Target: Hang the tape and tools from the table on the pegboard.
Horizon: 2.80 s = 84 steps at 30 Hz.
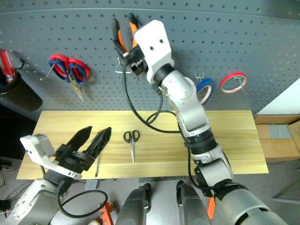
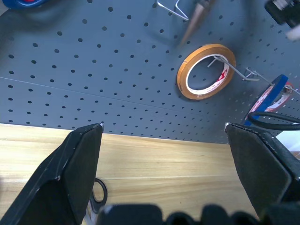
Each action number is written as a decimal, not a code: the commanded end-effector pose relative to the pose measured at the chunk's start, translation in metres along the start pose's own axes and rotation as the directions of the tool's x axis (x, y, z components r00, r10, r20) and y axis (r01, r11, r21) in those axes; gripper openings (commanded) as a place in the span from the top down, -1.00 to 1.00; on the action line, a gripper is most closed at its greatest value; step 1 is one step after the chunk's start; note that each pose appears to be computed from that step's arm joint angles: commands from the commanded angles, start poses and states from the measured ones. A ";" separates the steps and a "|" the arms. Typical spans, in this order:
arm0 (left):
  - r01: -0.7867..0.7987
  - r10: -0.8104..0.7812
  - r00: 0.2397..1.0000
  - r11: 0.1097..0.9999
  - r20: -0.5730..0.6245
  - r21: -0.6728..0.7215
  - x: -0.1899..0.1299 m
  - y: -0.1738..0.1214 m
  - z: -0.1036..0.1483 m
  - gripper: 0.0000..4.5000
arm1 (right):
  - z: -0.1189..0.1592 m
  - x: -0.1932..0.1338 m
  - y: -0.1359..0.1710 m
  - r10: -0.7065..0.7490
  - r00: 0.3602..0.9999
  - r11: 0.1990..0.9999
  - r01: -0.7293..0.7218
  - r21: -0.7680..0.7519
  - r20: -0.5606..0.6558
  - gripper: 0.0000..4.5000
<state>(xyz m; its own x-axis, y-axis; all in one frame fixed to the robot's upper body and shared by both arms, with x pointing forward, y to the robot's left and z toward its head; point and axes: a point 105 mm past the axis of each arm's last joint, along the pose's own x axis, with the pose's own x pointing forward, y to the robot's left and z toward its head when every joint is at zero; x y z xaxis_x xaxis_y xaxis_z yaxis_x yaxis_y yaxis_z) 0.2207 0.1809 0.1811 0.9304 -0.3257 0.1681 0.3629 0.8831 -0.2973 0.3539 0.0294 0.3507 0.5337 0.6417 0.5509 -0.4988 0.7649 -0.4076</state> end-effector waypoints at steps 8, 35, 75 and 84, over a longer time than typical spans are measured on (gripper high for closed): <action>0.012 -0.012 1.000 0.999 0.016 0.033 -0.004 0.001 0.005 -1.00 | 0.077 0.008 -0.017 -0.092 0.945 0.986 0.130 -0.102 0.315 -0.34; 0.009 -0.009 1.000 0.999 -0.001 0.035 -0.008 0.001 0.002 -1.00 | -0.014 0.000 0.015 -0.087 0.992 0.996 0.088 -0.007 0.094 -0.34; -0.457 0.559 0.801 0.801 -0.214 0.387 0.052 0.016 -0.133 -1.00 | -0.056 -0.271 0.064 0.876 0.363 0.481 -0.716 0.507 -0.318 -1.00; -0.497 0.652 0.707 0.734 -0.275 0.463 0.061 0.030 -0.161 -1.00 | -0.069 -0.260 0.072 0.874 0.389 0.484 -0.734 0.477 -0.290 -1.00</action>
<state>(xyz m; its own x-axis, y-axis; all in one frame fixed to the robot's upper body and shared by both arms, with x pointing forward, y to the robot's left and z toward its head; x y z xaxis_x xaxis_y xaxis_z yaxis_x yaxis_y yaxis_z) 0.2973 0.1307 0.0313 0.9163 0.2205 -0.3344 -0.1927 0.9746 0.1144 0.2302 -0.0835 0.1223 -0.0108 0.9299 -0.3677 -0.9703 -0.0987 -0.2210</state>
